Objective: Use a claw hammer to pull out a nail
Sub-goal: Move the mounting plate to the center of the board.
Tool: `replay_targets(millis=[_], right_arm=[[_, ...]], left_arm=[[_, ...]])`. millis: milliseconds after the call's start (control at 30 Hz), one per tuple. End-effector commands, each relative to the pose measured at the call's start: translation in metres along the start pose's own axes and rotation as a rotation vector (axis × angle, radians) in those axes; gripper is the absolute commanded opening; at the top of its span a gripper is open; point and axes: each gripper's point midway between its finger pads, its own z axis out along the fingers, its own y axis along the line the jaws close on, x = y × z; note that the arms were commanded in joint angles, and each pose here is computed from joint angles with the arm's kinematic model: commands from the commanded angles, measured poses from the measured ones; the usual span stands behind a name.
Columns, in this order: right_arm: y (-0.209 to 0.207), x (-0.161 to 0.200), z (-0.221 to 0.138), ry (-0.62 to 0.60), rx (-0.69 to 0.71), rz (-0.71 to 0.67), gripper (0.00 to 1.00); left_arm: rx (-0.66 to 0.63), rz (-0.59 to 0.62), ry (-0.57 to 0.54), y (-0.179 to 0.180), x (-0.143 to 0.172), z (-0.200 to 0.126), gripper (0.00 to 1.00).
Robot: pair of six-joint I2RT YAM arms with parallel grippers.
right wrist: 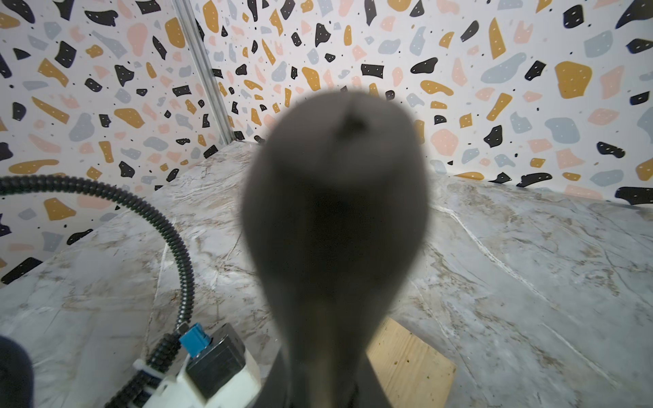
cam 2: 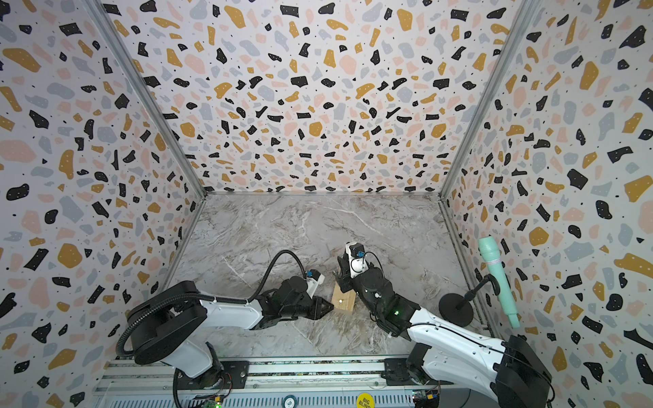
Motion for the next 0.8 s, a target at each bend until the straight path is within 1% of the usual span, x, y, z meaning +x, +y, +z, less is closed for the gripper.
replay_targets(millis=[0, 133, 267, 400, 533, 767], right_arm=[[0.002, -0.023, -0.005, -0.086, -0.017, 0.044, 0.0], [-0.011, -0.022, -0.009, -0.096, 0.035, 0.072, 0.0], [-0.026, -0.023, -0.014, -0.11, 0.098, 0.094, 0.0], [-0.047, -0.03, -0.018, -0.141, 0.179, 0.113, 0.0], [-0.074, -0.039, -0.014, -0.169, 0.243, 0.124, 0.0], [-0.109, -0.052, 0.003, -0.195, 0.28, 0.135, 0.0]], left_arm=[[-0.056, -0.045, -0.05, 0.014, -0.01, 0.0, 0.27], [-0.102, -0.057, -0.071, 0.023, -0.018, 0.0, 0.27], [-0.146, -0.036, -0.072, 0.028, -0.024, 0.002, 0.27], [-0.223, -0.011, -0.078, 0.039, -0.033, 0.002, 0.27], [-0.25, -0.001, -0.094, 0.044, -0.047, 0.007, 0.27], [-0.252, -0.013, -0.137, 0.054, -0.081, 0.022, 0.27]])
